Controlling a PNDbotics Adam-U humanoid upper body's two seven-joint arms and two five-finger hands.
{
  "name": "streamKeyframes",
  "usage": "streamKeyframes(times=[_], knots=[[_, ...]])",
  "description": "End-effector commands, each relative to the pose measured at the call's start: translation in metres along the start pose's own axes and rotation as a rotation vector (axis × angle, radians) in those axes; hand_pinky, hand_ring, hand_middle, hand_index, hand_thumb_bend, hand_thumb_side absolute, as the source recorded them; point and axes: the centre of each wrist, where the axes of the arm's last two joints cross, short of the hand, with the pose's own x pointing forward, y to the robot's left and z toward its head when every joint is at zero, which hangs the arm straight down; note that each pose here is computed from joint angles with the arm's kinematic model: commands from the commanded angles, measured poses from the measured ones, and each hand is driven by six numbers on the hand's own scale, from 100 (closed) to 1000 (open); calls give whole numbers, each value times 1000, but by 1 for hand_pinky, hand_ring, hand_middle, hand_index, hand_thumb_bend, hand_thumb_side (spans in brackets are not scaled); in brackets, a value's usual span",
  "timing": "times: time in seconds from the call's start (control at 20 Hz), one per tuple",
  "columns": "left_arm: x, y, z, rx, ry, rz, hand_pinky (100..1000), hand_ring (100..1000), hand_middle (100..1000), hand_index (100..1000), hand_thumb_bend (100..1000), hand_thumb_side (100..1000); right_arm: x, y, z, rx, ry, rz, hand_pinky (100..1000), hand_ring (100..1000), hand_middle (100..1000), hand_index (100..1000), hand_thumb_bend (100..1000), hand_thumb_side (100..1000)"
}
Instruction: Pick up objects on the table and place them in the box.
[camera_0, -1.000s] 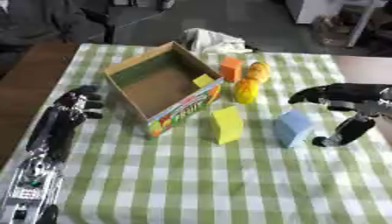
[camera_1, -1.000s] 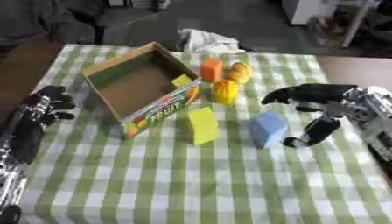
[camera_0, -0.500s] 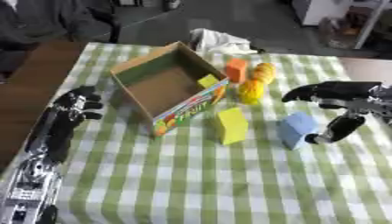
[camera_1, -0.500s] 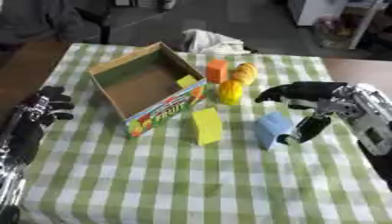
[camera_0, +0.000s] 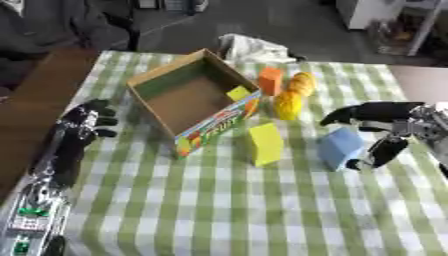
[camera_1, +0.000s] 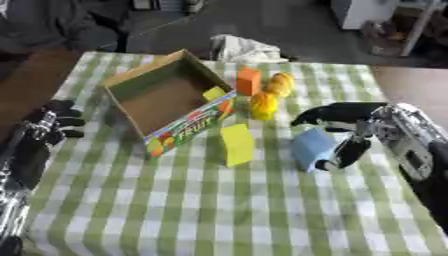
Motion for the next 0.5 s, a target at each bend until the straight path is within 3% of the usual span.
streamKeyframes(times=[0.05,0.3,0.5], knots=[[6,1,-2,-8,-21,-6,647,686,631,778,163,696,-8,-10,6,-11,30,22,954,1000,925,992,422,225],[5,0,-2,-8,-20,-5,647,686,631,778,164,697,-12,-5,4,-1,53,12,944,985,874,965,404,217],[5,0,-1,-8,-19,-5,647,686,631,778,164,697,-14,-3,4,-43,84,12,906,930,744,845,385,166]])
